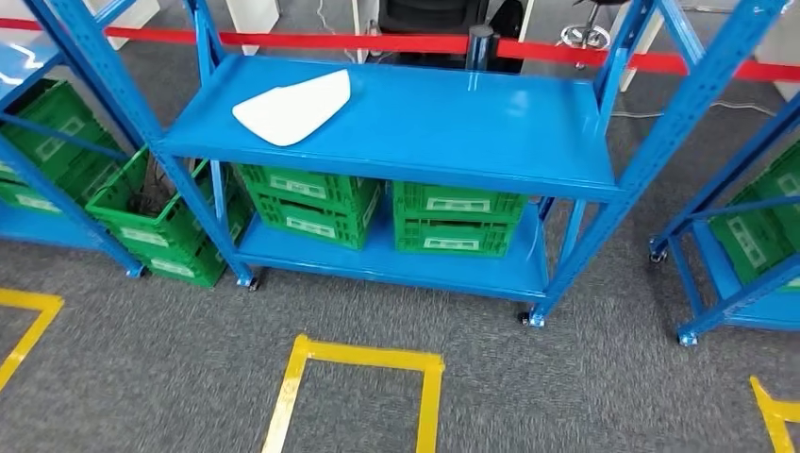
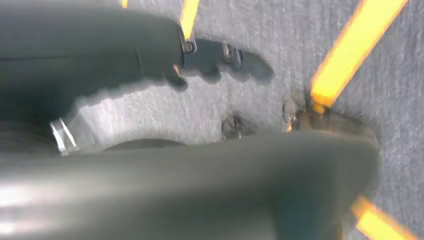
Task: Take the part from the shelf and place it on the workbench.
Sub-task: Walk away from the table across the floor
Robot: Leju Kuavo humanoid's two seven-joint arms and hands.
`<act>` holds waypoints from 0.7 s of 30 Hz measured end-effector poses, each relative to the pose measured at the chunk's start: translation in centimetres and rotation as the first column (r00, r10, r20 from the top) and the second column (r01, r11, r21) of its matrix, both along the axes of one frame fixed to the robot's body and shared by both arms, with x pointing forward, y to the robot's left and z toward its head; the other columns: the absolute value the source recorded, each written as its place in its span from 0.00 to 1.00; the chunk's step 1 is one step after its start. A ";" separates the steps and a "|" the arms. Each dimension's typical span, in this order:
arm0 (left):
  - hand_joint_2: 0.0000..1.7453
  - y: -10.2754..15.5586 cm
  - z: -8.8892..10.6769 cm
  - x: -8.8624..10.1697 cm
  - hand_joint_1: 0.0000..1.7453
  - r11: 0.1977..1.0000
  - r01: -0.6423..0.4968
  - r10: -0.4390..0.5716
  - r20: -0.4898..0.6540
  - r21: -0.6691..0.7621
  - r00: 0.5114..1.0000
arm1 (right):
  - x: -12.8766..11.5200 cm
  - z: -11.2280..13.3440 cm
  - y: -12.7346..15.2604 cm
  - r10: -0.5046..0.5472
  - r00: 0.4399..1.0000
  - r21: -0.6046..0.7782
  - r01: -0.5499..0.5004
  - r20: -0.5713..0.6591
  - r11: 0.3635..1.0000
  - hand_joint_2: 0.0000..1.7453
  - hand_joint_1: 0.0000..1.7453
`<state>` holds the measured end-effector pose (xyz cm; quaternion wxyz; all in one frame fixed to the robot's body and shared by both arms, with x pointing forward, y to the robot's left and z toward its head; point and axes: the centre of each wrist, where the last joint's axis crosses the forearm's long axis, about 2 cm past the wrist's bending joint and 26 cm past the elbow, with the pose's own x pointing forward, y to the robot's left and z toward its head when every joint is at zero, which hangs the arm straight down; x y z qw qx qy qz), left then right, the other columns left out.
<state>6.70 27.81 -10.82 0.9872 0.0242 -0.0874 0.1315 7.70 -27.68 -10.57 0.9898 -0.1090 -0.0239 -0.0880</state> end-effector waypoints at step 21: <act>0.00 -0.7 0.2 0.9 0.00 1.000 0.003 -0.003 0.013 -0.019 1.000 | 0.1 0.0 -0.6 0.001 1.000 -0.015 -0.001 0.005 1.000 0.00 0.00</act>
